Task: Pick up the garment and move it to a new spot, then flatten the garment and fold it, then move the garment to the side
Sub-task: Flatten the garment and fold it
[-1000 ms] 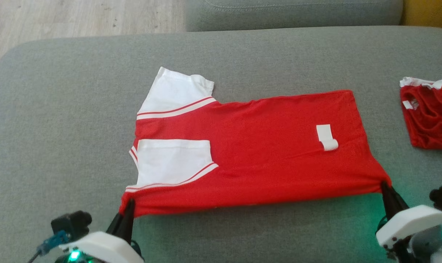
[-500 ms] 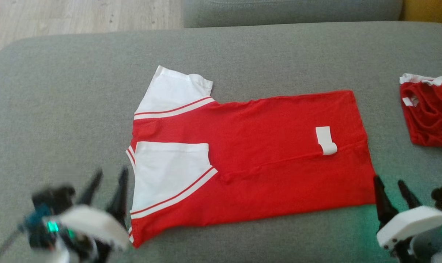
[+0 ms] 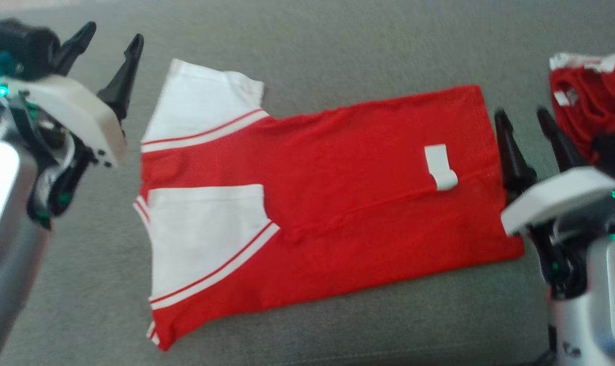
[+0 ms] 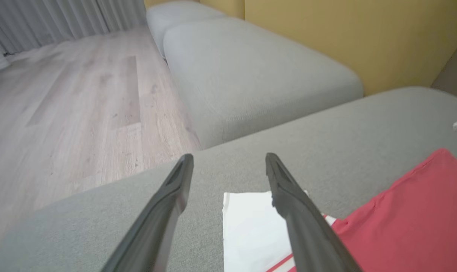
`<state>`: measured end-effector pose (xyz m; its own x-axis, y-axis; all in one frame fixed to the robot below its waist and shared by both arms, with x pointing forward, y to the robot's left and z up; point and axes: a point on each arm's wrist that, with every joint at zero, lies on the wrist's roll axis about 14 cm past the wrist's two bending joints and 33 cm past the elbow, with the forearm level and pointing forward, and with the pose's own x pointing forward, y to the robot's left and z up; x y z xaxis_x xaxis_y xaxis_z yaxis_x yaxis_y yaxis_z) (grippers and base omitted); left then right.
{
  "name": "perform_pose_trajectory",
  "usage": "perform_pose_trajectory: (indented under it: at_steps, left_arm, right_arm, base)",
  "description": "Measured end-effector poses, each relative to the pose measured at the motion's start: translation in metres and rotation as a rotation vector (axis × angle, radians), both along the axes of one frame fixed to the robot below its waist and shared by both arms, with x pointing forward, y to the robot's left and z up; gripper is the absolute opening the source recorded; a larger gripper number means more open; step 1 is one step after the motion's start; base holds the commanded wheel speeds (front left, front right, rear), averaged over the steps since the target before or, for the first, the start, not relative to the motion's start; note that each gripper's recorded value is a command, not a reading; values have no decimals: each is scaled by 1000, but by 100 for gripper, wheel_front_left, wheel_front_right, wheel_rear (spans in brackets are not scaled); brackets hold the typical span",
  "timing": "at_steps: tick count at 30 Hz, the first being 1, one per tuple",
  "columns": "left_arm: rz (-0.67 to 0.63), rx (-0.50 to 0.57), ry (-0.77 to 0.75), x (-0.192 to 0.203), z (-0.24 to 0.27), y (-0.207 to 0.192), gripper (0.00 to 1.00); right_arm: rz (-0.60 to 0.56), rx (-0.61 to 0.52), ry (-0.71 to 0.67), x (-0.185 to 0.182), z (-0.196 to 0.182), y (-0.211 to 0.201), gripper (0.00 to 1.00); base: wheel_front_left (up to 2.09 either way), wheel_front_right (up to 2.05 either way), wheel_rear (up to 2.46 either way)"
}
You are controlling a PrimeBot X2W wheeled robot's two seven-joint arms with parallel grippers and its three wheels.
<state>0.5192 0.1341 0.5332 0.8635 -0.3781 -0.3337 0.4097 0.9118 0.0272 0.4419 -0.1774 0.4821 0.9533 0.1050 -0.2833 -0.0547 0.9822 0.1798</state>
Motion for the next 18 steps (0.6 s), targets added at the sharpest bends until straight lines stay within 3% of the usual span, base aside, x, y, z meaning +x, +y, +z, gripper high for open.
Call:
perform_pose_trajectory:
  at_steps: [7,18]
  left_arm:
    - [-64,111,229,33,-77,-11,100]
    - [-70,152,428,52,-161,-19,100]
  right_arm:
    - [9,-46,0,27,-4,-4,100]
    - [-49,-78,63,29,-32,-29,100]
  base:
    - [0,0,0]
    - [0,0,0]
